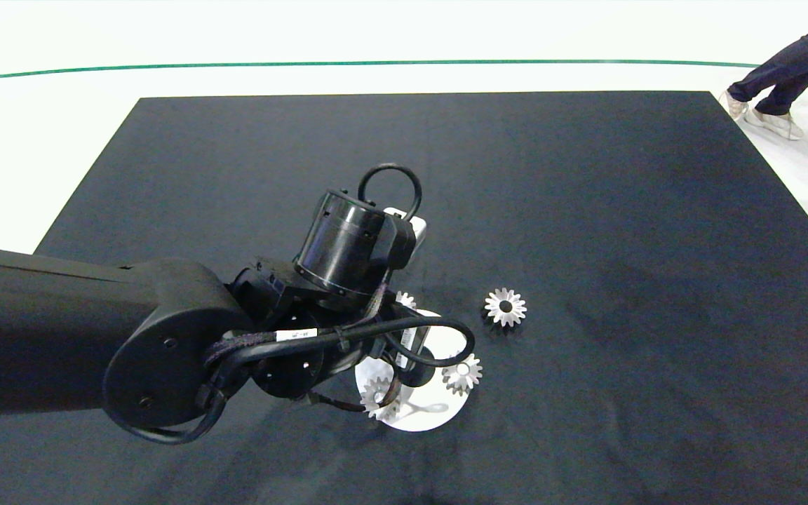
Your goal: Remove an incorrectly installed larger gear and replace it with the correct smaller gear
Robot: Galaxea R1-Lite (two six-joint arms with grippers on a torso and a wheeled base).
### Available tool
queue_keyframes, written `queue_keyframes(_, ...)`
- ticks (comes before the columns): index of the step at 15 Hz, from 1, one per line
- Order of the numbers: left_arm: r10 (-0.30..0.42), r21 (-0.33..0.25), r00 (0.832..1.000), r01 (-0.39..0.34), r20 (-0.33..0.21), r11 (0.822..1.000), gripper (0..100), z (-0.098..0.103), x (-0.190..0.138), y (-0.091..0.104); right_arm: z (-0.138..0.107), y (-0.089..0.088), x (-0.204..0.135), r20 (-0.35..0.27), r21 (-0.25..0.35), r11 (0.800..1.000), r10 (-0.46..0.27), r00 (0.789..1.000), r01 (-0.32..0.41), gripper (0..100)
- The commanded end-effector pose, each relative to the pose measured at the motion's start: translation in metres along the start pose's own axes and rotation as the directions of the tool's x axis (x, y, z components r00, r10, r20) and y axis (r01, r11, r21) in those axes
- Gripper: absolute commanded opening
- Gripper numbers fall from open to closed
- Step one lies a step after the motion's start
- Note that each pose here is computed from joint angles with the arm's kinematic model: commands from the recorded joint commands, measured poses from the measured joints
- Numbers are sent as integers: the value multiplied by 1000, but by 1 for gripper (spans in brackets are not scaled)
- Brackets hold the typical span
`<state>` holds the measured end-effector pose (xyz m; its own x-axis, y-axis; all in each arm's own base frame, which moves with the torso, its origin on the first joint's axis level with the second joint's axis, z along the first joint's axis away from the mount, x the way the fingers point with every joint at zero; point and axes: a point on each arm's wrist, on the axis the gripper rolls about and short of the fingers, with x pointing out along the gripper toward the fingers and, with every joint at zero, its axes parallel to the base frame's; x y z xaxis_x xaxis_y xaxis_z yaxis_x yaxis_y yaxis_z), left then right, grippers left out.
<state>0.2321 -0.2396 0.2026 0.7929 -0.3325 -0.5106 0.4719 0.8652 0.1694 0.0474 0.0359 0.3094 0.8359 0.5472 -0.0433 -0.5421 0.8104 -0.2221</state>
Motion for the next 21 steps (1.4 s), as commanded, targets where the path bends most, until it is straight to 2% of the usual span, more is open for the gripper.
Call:
queue_keyframes(1, 6, 1, 1000, -6, -6, 1000, 100, -2, 1, 0, 0, 0, 0, -2, -2, 1000, 1, 1000, -1, 100)
queue_keyframes(4, 12, -3, 1000, -12, -1, 1000, 100, -1, -2, 1, 0, 0, 0, -2, -2, 1000, 1, 1000, -1, 100)
queue_keyframes(6, 82, -25, 996, -81, 42, 996, 100, 4, -8, 7, 0, 0, 0, -2, -2, 1000, 1, 1000, -1, 100)
queue_keyframes(7, 96, -40, 993, -94, 64, 995, 100, 7, -18, 14, 0, 0, 0, -1, -2, 1000, 0, 1000, 0, 100)
queue_keyframes(8, 135, -77, 987, -128, 90, 989, 100, 7, -38, 35, 3, -1, 0, 11, 1, 1000, -2, 1000, 2, 100)
queue_keyframes(10, 219, -130, 962, -199, 165, 971, 100, 2, -90, 74, 11, -4, -3, 36, 10, 1000, -24, 999, 23, 100)
queue_keyframes(12, 301, -174, 919, -262, 254, 949, 100, -14, -154, 103, 12, -5, -6, 38, 12, 998, -70, 997, 69, 100)
queue_keyframes(13, 329, -178, 902, -288, 280, 941, 100, -22, -176, 110, 15, -7, -8, 52, 16, 995, -95, 994, 94, 100)
queue_keyframes(14, 395, -176, 861, -356, 320, 918, 100, -41, -218, 122, 12, -10, -20, 55, 24, 980, -199, 979, 198, 100)
queue_keyframes(15, 437, -186, 830, -396, 348, 899, 100, -55, -250, 126, 7, -12, -32, 53, 27, 956, -295, 954, 294, 100)
queue_keyframes(16, 460, -204, 805, -412, 375, 888, 100, -68, -273, 127, 4, -13, -43, 61, 33, 934, -356, 932, 355, 100)
queue_keyframes(17, 486, -207, 780, -440, 393, 874, 100, -81, -292, 126, -2, -13, -53, 53, 24, 903, -429, 902, 428, 100)
queue_keyframes(18, 548, -230, 733, -498, 403, 836, 100, -94, -311, 125, -10, -13, -63, 33, 9, 844, -536, 844, 536, 100)
queue_keyframes(19, 612, -270, 675, -551, 412, 790, 100, -105, -327, 121, -17, -11, -73, 23, 12, 785, -619, 785, 619, 100)
queue_keyframes(20, 662, -311, 616, -587, 428, 747, 100, -115, -342, 115, -24, -7, -86, 38, 24, 746, -666, 745, 665, 100)
queue_keyframes(21, 697, -347, 563, -609, 445, 713, 100, -129, -354, 108, -32, -1, -99, 50, 37, 702, -713, 700, 712, 100)
